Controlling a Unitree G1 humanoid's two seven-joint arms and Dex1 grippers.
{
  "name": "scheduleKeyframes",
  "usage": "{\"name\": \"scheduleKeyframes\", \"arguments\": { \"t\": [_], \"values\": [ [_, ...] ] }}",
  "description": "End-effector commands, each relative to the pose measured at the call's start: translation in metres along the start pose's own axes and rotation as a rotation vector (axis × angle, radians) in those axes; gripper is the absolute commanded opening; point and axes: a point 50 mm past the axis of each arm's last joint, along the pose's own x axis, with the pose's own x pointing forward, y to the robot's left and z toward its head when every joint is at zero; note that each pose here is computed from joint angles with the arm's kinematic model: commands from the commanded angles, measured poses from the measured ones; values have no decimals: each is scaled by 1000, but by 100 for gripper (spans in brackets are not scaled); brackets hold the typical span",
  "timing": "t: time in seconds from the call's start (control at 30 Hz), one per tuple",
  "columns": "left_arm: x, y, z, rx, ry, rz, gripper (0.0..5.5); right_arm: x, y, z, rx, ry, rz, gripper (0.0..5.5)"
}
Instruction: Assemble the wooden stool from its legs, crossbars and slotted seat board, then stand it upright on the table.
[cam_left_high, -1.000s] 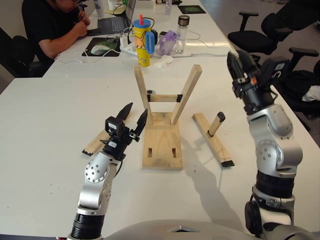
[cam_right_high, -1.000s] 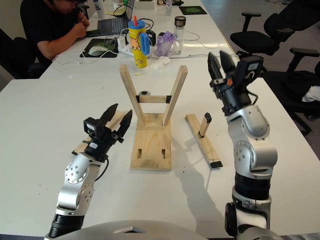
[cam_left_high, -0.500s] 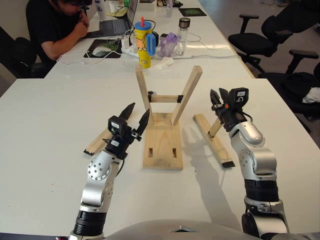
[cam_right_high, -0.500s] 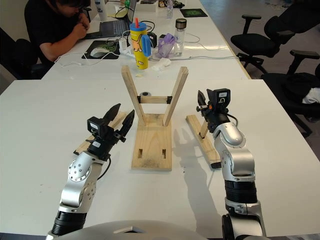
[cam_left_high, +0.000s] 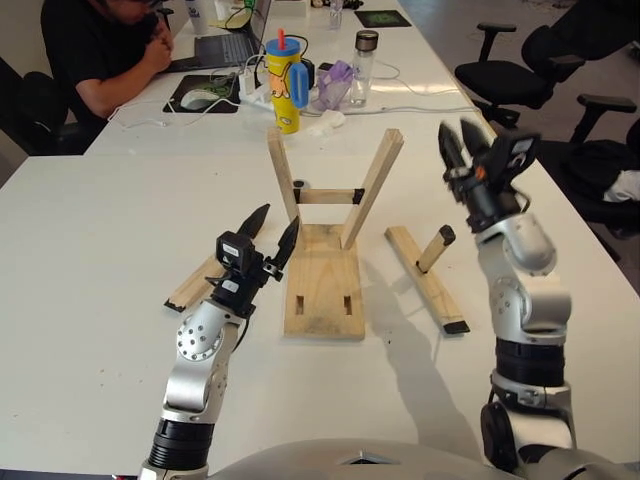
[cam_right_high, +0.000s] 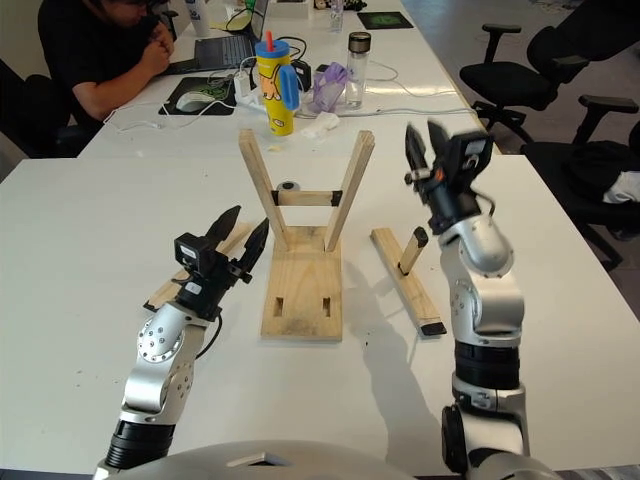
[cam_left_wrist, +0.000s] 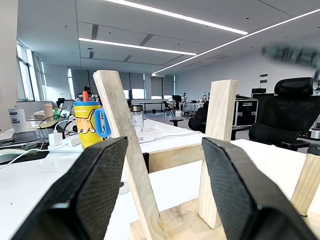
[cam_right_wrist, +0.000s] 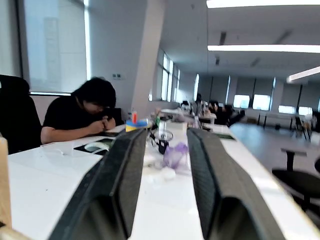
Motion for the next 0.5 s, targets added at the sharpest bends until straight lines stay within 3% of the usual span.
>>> {"name": "scheduleKeyframes", "arguments": {
  "t": [0.03, 0.13, 0.23, 0.37, 0.5],
  "values": [
    [-2, -3, -3, 2, 9, 19, 274, -26, 35, -13, 46, 159, 307, 149],
    [-4, -2, -3, 7, 10, 34, 274, -73, 53, -37, 120, 378, 547, 149],
    [-6, -1, -3, 11, 10, 42, 274, -111, 47, -60, 192, 589, 589, 167],
    [-8, -2, -3, 14, 9, 38, 274, -134, 23, -84, 210, 762, 397, 218],
    [-7, -2, -3, 13, 13, 35, 274, -138, 6, -93, 153, 814, 209, 282]
  ]
}}
